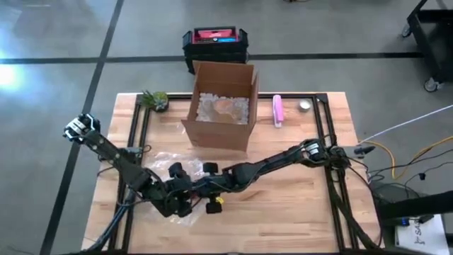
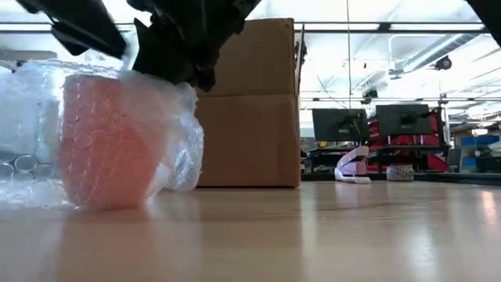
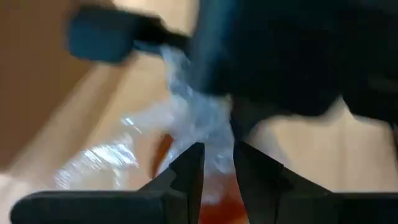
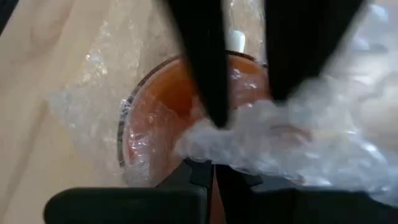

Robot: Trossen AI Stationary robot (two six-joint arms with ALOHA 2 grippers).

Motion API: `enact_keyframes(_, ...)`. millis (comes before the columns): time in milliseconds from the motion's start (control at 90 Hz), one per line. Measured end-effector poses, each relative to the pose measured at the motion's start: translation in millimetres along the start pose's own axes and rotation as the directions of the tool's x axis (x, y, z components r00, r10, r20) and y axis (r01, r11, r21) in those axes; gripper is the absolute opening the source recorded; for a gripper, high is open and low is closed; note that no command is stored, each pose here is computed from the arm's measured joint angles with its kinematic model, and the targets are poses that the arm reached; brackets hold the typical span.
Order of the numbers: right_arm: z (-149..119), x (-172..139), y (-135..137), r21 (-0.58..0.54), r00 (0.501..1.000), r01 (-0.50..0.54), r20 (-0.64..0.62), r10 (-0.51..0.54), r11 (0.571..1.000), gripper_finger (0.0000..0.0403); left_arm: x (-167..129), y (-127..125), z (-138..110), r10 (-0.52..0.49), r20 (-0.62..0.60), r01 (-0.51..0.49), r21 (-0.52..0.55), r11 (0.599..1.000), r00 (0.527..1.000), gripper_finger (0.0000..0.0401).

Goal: Wrap mug
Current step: Wrap the orange mug with transparent bubble wrap

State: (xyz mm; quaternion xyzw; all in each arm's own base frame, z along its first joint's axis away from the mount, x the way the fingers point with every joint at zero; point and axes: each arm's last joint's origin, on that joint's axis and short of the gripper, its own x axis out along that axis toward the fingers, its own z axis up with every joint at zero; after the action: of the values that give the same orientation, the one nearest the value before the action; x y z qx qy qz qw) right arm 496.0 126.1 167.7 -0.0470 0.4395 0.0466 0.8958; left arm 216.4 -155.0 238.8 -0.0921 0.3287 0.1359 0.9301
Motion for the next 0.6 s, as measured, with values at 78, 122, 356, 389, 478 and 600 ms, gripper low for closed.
enact_keyframes(78, 0, 0, 0, 0.0, 1.0, 0.0, 0.0, 0.0, 1.0, 0.0002, 10, 2, -10, 0.025, -0.026, -0.025, -0.006, 1.0, 0.999, 0.0075)
enact_keyframes(122, 0, 0, 0, -0.001, 1.0, 0.001, -0.001, -0.001, 1.0, 0.0002, 16, 2, -16, 0.028, -0.04, -0.028, -0.01, 1.0, 0.999, 0.0075)
enact_keyframes(356, 5, -26, -3, -0.004, 0.999, 0.0, -0.033, 0.0, 1.0, 0.0002, 31, -3, -31, -0.017, -0.089, 0.016, -0.016, 1.0, 0.996, 0.0075)
enact_keyframes(389, 7, -31, -3, -0.004, 1.0, -0.001, -0.022, 0.001, 1.0, 0.0002, 31, -3, -32, -0.017, -0.094, 0.016, -0.012, 1.0, 0.995, 0.0075)
enact_keyframes(478, 17, -46, -4, 0.001, 1.0, -0.002, 0.03, 0.002, 1.0, 0.0002, 31, -3, -32, -0.022, -0.09, 0.022, -0.004, 1.0, 0.996, 0.0075)
enact_keyframes(600, 27, -49, -4, 0.003, 0.994, 0.007, 0.109, -0.007, 1.0, 0.0002, 31, -3, -31, -0.025, -0.078, 0.025, -0.004, 1.0, 0.997, 0.0075)
